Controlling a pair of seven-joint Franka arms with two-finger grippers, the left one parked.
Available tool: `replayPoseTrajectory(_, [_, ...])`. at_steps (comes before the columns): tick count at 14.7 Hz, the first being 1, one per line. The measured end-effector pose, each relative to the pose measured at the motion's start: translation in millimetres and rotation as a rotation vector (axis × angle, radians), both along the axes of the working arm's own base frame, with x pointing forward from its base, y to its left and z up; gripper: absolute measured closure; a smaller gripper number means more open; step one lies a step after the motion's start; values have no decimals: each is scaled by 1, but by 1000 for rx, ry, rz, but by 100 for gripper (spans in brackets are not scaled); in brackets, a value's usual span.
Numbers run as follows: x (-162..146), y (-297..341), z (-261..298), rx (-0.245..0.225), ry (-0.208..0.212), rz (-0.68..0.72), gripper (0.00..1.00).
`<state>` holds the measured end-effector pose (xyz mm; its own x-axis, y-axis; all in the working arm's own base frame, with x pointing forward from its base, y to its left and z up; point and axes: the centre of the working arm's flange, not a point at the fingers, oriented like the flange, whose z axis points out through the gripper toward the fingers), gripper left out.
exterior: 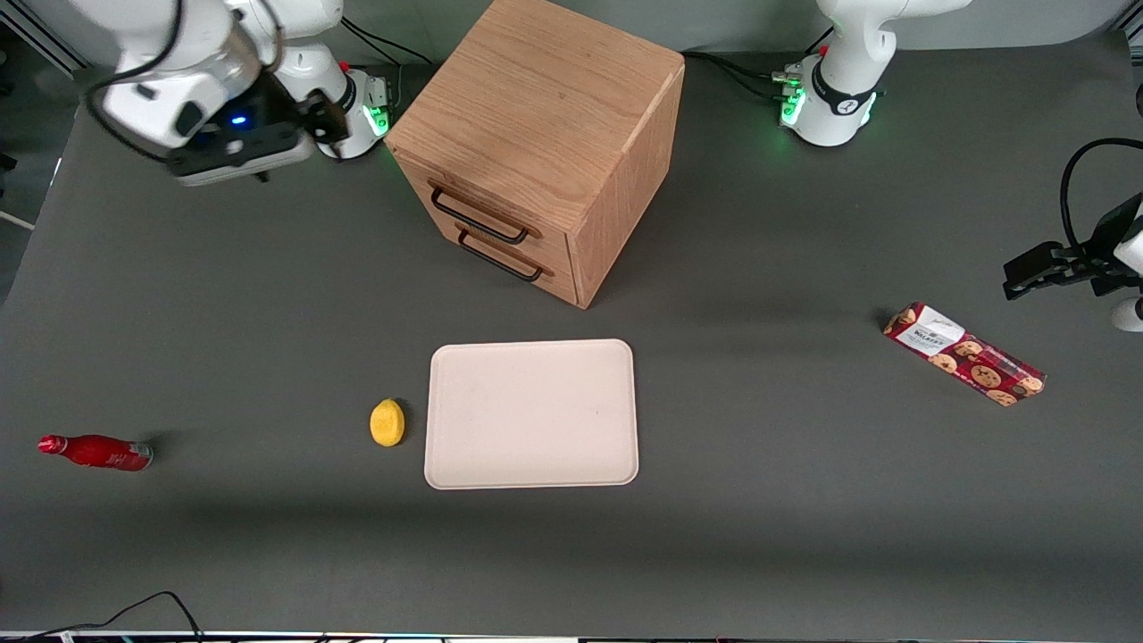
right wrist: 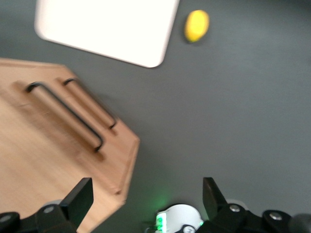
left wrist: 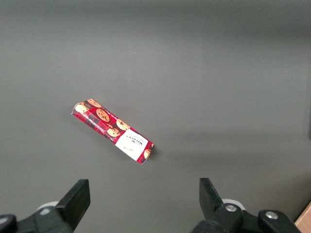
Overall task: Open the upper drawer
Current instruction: 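Move the right gripper toward the upper drawer's black handle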
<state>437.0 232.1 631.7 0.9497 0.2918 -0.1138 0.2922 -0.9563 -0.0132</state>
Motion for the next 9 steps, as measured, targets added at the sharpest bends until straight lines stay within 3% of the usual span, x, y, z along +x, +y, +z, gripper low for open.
replayPoseTrajectory(6, [-10,33,-13,20,40,72,0])
replayPoseTrajectory(9, [-2,43,-31,118,113,221,0])
